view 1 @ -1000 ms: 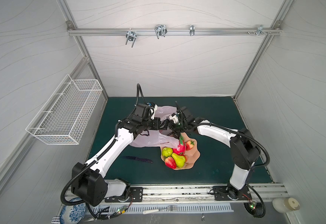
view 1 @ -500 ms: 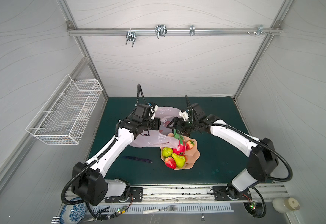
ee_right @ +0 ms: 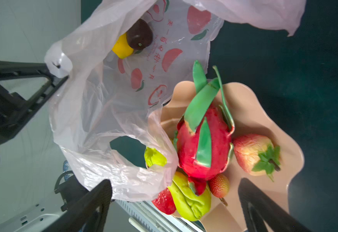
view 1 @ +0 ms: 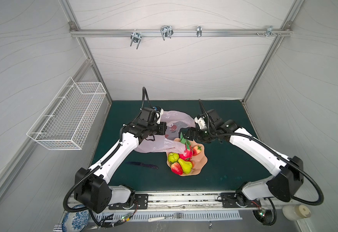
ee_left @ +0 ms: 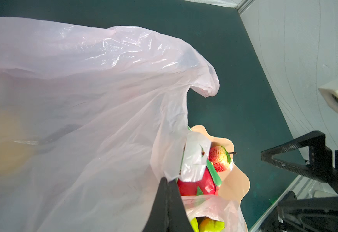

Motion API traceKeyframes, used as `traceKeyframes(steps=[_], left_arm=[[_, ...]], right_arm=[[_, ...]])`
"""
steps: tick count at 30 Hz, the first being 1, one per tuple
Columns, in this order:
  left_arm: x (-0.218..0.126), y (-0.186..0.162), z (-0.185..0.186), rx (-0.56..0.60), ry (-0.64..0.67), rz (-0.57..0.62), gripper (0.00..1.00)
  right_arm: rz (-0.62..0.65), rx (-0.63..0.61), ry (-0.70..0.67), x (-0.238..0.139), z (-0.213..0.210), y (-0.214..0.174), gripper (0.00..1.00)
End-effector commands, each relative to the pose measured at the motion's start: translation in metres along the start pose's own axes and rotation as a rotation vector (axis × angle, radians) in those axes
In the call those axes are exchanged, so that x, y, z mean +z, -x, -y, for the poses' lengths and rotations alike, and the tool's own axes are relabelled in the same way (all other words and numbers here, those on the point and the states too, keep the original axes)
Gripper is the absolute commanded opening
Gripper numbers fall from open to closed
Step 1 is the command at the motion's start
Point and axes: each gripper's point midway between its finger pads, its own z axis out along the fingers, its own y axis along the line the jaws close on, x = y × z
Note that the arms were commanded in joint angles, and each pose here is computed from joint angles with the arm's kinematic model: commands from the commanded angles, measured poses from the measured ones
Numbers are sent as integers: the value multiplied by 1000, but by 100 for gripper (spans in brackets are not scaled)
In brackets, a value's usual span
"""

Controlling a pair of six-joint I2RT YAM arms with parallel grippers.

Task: Place the fruits into the plastic bag
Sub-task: 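Pull the open right gripper up out of the bag, then lower the right gripper toward the green pear in the bowl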

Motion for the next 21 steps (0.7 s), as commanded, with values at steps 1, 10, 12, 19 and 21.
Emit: traceKeyframes(steps=[1, 10, 12, 19, 21], left_arm=[[-10, 8, 5, 21, -17, 39, 0], [-15, 5, 5, 26, -14, 37, 0], [-16, 4, 5, 26, -14, 35, 0], [-16, 3, 5, 24, -15, 33, 0], [-16, 3, 6, 25, -17, 34, 0]], right_arm=[[-17, -41, -86, -11, 18, -14, 99], [-51, -86, -123, -13, 33, -34, 99], [-70, -96, -137, -12, 38, -40, 99], [-114, -151, -111, -6, 35, -57, 99], [-129, -194, -89, -1, 28, -65, 99]])
